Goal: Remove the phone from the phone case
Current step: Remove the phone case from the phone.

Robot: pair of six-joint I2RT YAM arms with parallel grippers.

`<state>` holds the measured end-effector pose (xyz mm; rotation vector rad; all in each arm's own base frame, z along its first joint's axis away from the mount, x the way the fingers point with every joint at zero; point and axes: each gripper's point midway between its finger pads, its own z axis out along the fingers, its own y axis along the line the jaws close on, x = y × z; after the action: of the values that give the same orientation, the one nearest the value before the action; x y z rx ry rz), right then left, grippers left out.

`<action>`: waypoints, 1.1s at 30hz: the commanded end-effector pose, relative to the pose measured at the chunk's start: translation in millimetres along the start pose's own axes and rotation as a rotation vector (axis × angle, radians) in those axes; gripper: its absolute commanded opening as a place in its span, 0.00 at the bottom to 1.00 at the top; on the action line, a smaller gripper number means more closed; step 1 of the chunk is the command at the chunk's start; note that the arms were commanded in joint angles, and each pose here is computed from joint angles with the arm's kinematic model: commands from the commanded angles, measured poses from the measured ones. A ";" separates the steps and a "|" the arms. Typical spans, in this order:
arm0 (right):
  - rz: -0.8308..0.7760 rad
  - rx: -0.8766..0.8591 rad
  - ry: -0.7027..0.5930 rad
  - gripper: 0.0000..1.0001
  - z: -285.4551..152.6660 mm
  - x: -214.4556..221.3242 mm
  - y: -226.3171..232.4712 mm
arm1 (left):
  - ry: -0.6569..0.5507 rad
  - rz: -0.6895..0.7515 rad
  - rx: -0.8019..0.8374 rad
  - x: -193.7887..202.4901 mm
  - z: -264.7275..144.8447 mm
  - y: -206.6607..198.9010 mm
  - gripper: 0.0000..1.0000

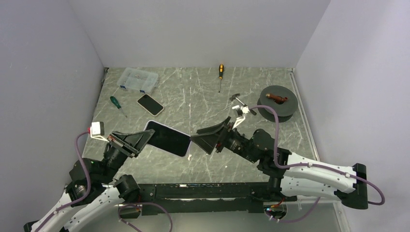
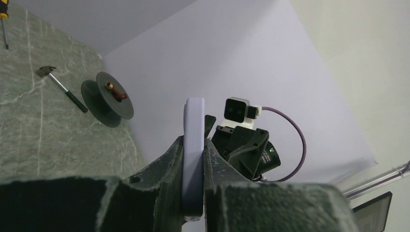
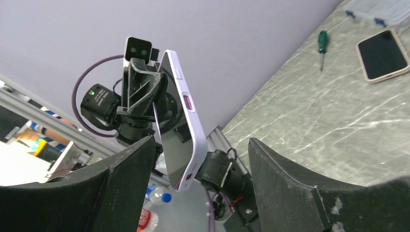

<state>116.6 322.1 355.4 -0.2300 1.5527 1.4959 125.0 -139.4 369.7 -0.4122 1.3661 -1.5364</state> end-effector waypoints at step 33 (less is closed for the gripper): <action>0.294 -0.249 0.039 0.35 25.6 -0.7 51.3 | -0.044 -0.030 0.219 -20.2 -11.0 -57.0 0.00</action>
<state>102.0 359.6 372.6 -0.1721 1.5749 1.8205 116.7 -140.4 385.4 -0.3364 1.3049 -1.5675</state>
